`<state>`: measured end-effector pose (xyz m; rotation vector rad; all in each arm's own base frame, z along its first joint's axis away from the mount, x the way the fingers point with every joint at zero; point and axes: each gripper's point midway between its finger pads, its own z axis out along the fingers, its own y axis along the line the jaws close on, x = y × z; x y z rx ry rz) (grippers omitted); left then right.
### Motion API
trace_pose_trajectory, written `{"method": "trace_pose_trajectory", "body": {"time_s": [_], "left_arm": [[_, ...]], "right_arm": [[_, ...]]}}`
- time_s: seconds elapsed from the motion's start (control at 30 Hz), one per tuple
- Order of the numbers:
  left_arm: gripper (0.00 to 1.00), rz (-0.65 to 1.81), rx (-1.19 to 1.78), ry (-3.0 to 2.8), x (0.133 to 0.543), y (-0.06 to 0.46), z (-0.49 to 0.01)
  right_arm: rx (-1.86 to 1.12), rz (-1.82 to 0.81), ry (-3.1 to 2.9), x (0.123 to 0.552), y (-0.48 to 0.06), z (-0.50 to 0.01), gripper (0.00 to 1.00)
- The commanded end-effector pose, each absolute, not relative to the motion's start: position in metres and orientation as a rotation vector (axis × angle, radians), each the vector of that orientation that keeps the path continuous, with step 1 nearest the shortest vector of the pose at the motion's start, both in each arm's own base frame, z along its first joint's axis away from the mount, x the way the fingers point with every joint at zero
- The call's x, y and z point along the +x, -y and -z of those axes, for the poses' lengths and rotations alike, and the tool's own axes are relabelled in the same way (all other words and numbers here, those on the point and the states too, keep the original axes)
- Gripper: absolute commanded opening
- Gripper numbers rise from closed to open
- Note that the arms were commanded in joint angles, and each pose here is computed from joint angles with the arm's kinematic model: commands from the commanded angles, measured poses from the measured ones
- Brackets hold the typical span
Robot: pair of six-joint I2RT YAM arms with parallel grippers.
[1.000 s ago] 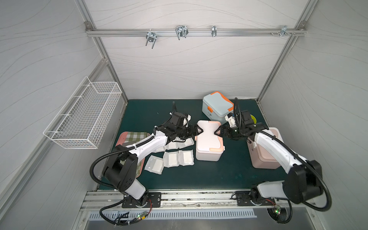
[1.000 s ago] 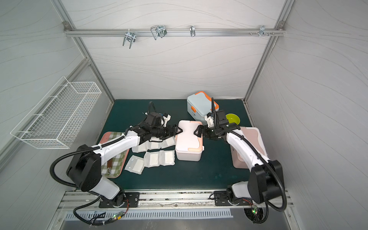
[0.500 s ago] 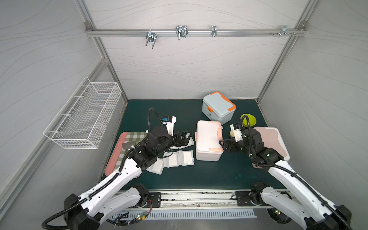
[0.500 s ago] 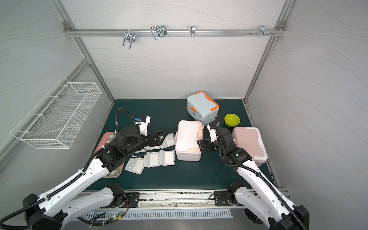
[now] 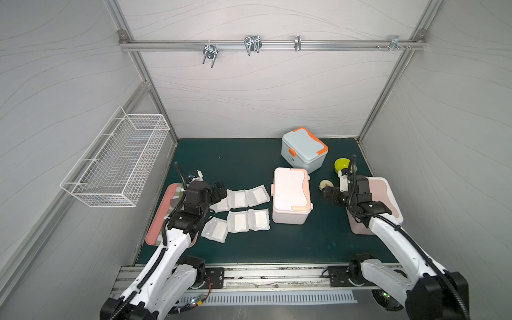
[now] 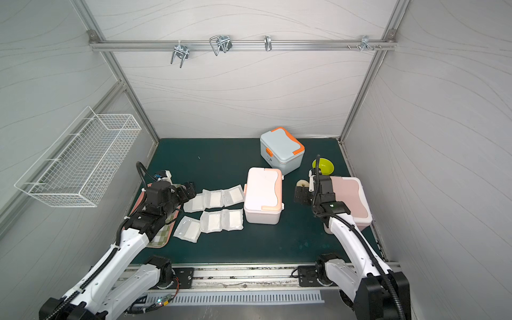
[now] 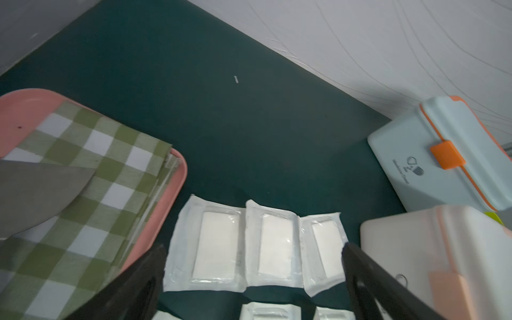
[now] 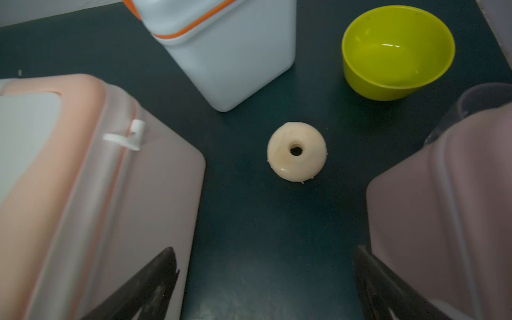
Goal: Open first aid kits and take out gauze
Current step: Reset both arms
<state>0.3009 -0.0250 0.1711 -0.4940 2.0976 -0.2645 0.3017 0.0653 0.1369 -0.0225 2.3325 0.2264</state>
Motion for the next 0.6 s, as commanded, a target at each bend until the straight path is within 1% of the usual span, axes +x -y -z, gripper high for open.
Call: {"method": "trace_pose_trajectory", "body": {"time_s": [0.0, 0.17, 0.37, 0.57], "left_arm": [[0.99, 0.258, -0.500, -2.048, 0.310, 0.012, -0.175], [0.99, 0.133, -0.538, -2.050, 0.312, -0.021, -0.162], [0.99, 0.041, -0.507, -2.047, 0.313, -0.039, -0.150], [0.99, -0.023, -0.423, -1.979, 0.314, -0.043, -0.145]], "right_arm": [[-0.038, -0.163, -2.303, 0.313, -0.058, -0.131, 0.99], [-0.020, -0.066, -2.306, 0.327, -0.044, -0.115, 0.99], [-0.075, -0.030, -2.209, 0.347, -0.045, -0.112, 0.99], [-0.143, -0.007, -2.080, 0.363, -0.050, -0.114, 0.99]]}}
